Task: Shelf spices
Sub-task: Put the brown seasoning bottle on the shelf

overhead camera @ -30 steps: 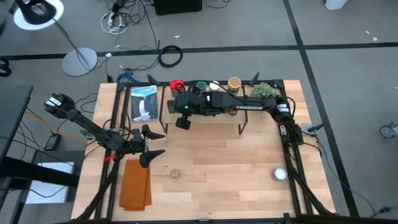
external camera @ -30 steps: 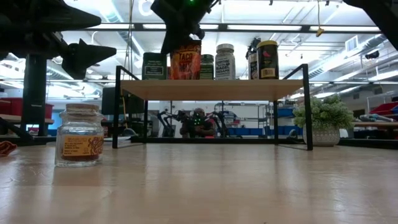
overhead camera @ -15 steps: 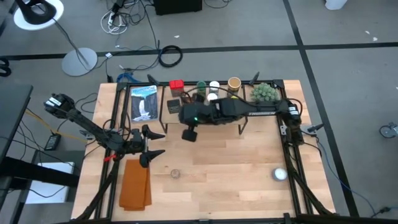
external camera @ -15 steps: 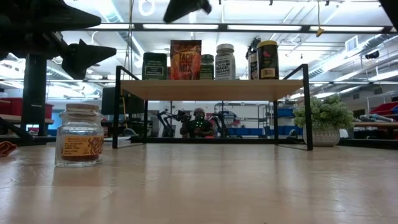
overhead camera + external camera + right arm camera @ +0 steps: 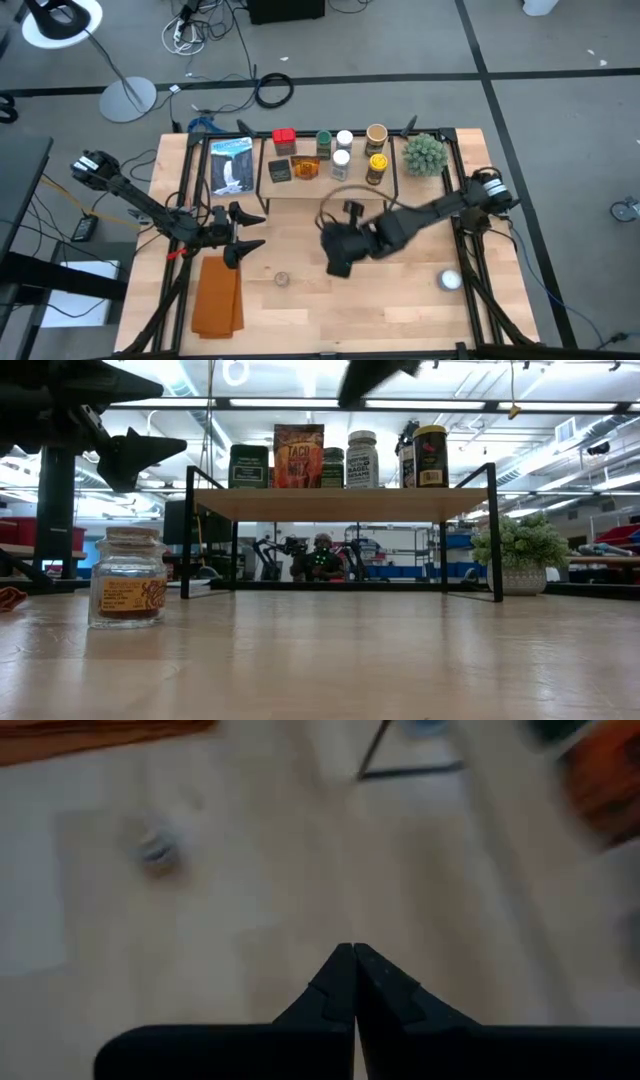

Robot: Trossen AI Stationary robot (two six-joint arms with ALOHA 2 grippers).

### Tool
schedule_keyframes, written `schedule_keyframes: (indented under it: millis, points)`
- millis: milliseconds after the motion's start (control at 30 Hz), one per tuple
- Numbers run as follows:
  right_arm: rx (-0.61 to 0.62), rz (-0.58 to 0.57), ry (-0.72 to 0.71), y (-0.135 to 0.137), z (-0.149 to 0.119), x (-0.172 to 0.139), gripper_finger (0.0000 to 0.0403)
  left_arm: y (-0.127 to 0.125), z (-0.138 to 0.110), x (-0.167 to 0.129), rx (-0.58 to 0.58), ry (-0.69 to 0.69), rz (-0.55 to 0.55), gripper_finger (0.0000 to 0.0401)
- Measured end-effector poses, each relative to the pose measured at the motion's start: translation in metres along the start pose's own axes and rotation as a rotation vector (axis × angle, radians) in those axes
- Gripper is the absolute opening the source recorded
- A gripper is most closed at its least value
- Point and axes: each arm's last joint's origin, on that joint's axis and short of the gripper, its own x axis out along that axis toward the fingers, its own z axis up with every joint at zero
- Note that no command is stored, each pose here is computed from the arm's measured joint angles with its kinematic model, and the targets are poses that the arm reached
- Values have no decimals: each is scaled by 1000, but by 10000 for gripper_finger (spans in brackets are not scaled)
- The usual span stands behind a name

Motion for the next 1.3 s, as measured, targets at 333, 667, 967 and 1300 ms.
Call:
schedule_keyframes:
  millis: [333,667,967,1300]
  points:
    - [197,331,-270,27,-102,15,0,0,0,0,-23,4,-3,351]
    - [-24,327,-369,39,-133,86,9,0,0,0,-24,0,1,351]
    - [0,327,-577,49,-125,143,45,0,-1,0,-19,7,5,351]
    - [-30,406,-617,81,-90,186,173,1,-3,0,1,29,15,351]
